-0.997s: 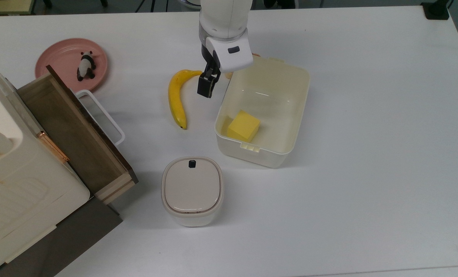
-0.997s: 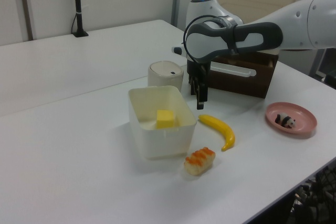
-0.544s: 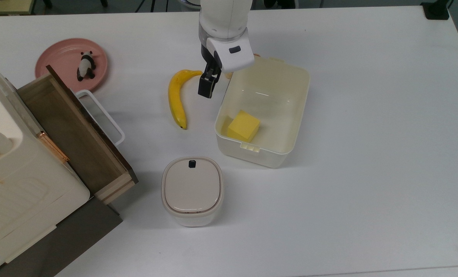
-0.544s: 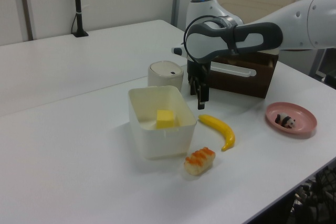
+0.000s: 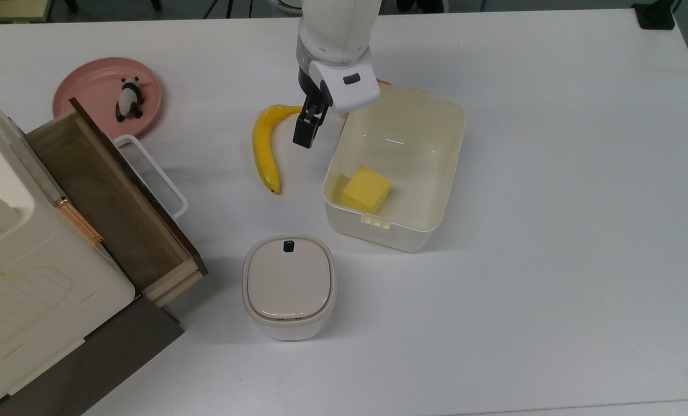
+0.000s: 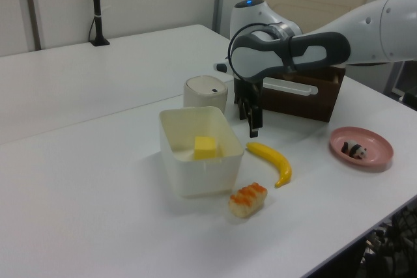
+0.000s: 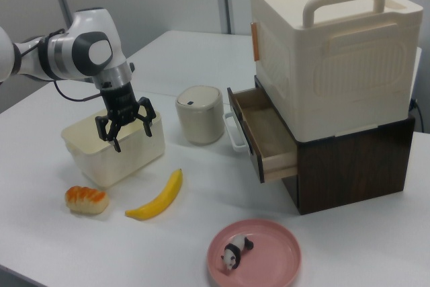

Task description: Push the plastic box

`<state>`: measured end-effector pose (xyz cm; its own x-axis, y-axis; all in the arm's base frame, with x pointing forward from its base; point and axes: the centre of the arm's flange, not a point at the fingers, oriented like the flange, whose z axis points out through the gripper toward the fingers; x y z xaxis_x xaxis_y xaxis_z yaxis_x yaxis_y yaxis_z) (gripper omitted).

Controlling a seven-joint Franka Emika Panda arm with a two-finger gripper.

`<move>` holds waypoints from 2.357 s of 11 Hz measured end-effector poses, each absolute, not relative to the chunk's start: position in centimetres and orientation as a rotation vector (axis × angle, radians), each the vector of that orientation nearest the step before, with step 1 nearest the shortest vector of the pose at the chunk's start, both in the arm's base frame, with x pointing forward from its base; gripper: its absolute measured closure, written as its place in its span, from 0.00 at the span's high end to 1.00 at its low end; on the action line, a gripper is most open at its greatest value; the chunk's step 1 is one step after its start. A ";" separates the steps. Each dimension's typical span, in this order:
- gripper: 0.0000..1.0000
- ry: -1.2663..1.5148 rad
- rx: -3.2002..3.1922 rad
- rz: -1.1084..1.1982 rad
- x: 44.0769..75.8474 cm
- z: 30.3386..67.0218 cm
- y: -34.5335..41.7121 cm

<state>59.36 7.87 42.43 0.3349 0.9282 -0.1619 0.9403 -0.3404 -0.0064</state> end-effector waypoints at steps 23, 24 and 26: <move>1.00 1.702 2.515 -0.218 62.0 39.6 13.0; 1.00 1.708 2.511 -0.220 62.1 39.4 13.3; 1.00 1.718 2.497 -0.195 62.8 39.8 14.2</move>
<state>62.83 14.22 39.76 0.3534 0.9210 -0.1640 0.9343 -0.3562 0.0129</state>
